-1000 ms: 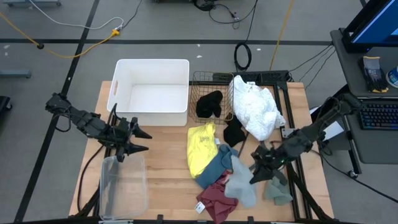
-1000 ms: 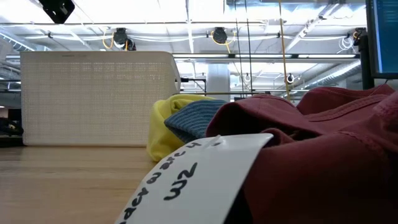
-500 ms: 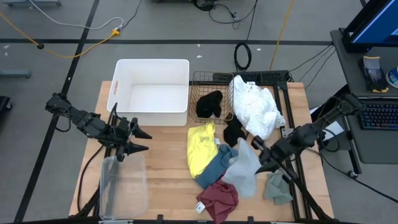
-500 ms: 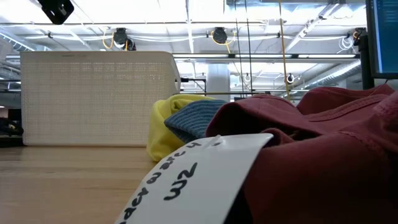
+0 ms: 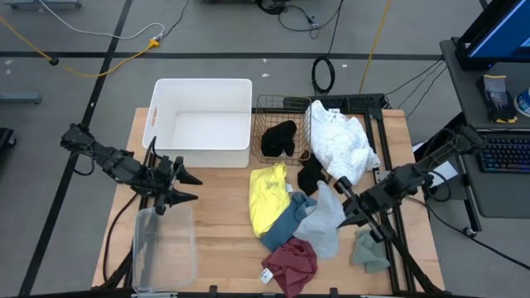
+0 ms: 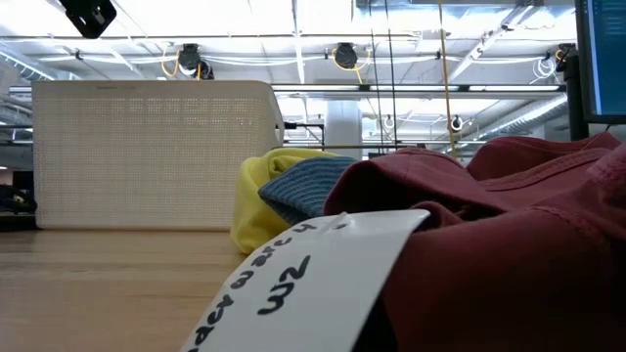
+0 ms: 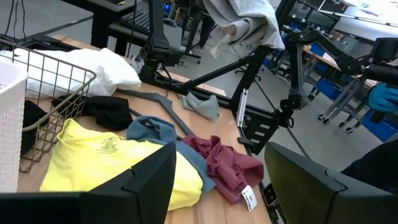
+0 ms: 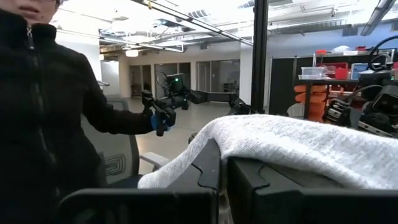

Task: Pick & Place Cloths
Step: Put the gray boxers into the wire basket

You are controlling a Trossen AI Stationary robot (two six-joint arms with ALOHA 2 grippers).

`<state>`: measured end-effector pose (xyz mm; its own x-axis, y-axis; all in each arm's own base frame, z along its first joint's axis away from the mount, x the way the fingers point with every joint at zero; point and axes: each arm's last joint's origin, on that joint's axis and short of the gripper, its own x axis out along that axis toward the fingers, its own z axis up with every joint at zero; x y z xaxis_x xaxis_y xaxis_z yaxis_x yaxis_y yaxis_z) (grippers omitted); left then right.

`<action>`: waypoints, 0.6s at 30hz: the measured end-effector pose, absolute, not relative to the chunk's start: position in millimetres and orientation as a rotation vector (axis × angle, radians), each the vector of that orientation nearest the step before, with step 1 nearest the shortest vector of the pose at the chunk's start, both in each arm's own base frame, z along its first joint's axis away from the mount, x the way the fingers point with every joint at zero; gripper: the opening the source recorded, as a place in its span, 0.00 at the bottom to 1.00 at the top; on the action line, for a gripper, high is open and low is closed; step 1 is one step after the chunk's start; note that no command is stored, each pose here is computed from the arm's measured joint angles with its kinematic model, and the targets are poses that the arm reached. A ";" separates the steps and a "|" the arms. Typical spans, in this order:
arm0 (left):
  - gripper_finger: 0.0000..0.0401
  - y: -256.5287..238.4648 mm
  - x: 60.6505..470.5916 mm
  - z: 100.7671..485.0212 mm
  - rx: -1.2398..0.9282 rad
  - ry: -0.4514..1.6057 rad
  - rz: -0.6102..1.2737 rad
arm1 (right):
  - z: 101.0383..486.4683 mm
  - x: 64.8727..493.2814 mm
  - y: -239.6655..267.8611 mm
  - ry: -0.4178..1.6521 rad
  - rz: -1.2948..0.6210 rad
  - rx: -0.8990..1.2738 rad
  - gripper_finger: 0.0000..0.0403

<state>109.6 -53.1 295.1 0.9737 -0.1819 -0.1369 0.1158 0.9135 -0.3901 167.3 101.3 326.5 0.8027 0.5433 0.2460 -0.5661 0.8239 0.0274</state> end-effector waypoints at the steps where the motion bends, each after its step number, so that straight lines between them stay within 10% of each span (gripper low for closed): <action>1: 0.62 -53.0 109.6 295.1 -0.390 0.172 -0.154 | 326.6 167.6 100.8 -0.233 0.592 0.101 0.00; 18: 0.62 -53.1 109.6 295.1 -0.390 0.172 -0.154 | 315.9 198.7 36.6 -0.155 0.140 0.030 0.01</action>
